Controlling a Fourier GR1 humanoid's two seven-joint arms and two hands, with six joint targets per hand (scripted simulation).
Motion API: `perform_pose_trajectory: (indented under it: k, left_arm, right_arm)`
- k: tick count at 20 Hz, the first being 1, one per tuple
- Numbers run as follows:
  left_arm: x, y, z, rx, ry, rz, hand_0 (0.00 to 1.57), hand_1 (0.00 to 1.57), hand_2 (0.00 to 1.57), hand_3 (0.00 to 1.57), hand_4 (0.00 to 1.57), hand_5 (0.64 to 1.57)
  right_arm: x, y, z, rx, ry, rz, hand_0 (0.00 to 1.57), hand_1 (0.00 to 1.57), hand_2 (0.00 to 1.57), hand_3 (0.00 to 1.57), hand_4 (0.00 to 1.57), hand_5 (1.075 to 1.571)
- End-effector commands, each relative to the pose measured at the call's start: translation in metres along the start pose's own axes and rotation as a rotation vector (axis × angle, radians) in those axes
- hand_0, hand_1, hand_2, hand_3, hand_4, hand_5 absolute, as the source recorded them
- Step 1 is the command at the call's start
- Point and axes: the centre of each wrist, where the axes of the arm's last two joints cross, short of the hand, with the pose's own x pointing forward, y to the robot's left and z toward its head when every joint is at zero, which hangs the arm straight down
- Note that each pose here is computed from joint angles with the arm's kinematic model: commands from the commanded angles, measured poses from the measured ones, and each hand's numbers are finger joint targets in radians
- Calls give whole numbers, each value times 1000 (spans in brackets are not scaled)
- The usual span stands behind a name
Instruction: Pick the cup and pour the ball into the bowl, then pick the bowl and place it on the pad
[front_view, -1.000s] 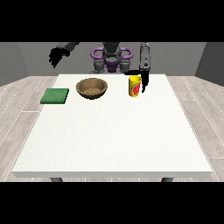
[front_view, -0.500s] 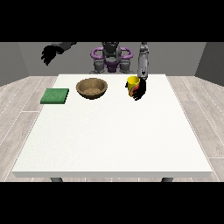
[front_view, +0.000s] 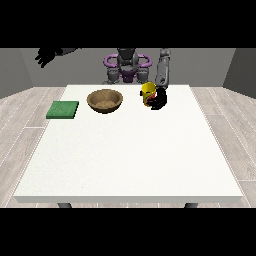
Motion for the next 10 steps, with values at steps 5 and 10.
perform_pose_trajectory:
  k: [5,10]
  left_arm:
    - [46,-57,-24,-90,-76,-389,1313,1313,1571,1571,1399,1502]
    - [45,-80,-18,-169,-107,-722,1370,1370,1571,1571,1455,1531]
  right_arm:
    - [-27,-25,7,-56,132,-18,0,0,0,302,638,1564]
    - [-41,-32,17,-31,200,-21,0,0,0,151,668,1561]
